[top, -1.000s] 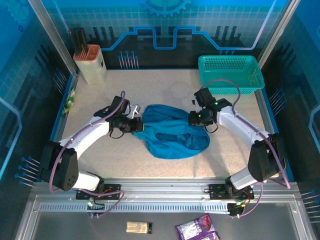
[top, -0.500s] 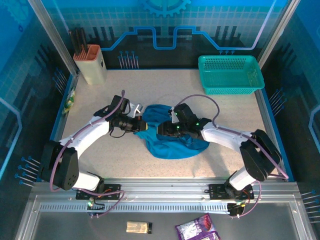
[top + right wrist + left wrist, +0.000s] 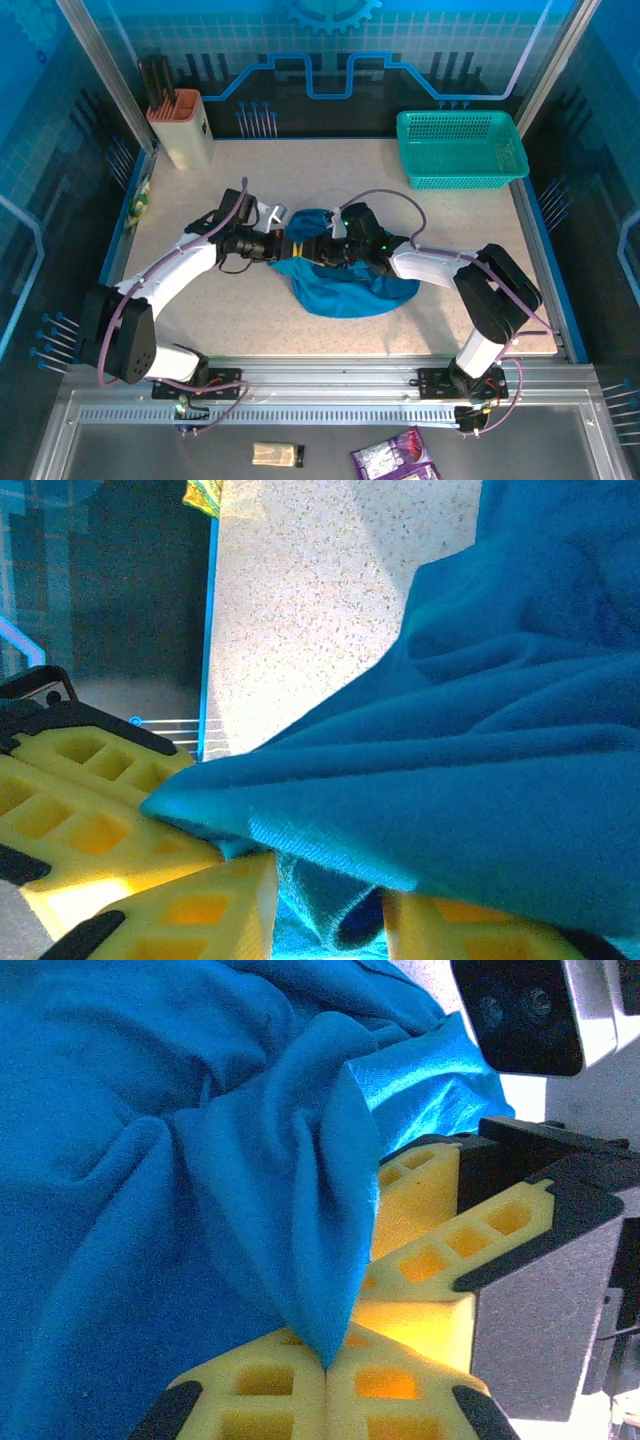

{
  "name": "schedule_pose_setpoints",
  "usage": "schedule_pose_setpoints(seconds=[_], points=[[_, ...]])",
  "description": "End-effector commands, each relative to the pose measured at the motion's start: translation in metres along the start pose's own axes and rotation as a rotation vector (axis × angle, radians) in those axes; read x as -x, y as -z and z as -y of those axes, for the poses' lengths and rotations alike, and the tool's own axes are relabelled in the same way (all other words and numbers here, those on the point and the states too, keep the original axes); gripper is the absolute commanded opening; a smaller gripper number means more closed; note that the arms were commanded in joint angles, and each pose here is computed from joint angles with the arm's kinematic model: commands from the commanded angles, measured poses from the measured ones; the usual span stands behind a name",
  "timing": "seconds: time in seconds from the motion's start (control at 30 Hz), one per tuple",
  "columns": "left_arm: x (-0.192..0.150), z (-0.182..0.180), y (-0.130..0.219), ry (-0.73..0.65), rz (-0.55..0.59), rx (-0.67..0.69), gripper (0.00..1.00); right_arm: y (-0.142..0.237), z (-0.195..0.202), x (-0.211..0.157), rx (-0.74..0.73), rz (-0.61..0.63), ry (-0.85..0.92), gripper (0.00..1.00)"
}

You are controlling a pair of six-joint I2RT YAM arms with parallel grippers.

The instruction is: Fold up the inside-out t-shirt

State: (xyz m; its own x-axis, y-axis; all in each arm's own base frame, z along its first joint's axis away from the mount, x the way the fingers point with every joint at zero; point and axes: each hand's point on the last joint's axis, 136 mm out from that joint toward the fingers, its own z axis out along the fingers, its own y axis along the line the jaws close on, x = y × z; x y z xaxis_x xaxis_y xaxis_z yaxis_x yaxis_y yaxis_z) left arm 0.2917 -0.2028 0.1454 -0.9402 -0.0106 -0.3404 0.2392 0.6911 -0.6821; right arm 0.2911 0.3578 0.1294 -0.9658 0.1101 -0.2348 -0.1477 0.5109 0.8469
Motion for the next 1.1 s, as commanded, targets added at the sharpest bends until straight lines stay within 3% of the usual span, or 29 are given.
schedule_pose_setpoints(seconds=[0.0, 0.17, 0.4, 0.47, 0.53, 0.6, 0.73, 0.9, 1.07], points=[[-0.004, 0.008, 0.003, -0.011, -0.002, -0.048, 0.05, 0.007, -0.025, 0.006, 0.091, 0.021, 0.034, 0.35], [-0.005, 0.007, 0.003, -0.009, -0.003, -0.044, 0.05, 0.01, -0.02, 0.007, 0.075, 0.032, 0.027, 0.33], [-0.005, 0.005, 0.002, -0.01, -0.003, -0.039, 0.06, 0.023, -0.014, 0.007, 0.011, 0.052, 0.066, 0.04], [-0.003, 0.004, 0.002, -0.007, 0.002, -0.026, 0.11, 0.032, -0.01, 0.006, -0.046, 0.055, 0.088, 0.0], [0.0, 0.0, 0.004, -0.004, 0.017, 0.005, 0.26, 0.046, -0.003, 0.006, -0.124, 0.058, 0.111, 0.0], [0.005, -0.005, 0.008, -0.005, 0.038, 0.052, 0.38, 0.07, 0.007, 0.007, -0.221, 0.071, 0.138, 0.0], [0.012, -0.022, 0.014, 0.002, 0.071, 0.174, 0.49, 0.136, 0.028, 0.011, -0.384, 0.136, 0.165, 0.0], [0.022, -0.033, 0.006, 0.023, 0.063, 0.222, 0.51, 0.233, 0.067, 0.015, -0.589, 0.263, 0.152, 0.0], [0.035, -0.034, -0.014, 0.059, 0.028, 0.189, 0.52, 0.281, 0.116, 0.006, -0.789, 0.259, 0.059, 0.0]])
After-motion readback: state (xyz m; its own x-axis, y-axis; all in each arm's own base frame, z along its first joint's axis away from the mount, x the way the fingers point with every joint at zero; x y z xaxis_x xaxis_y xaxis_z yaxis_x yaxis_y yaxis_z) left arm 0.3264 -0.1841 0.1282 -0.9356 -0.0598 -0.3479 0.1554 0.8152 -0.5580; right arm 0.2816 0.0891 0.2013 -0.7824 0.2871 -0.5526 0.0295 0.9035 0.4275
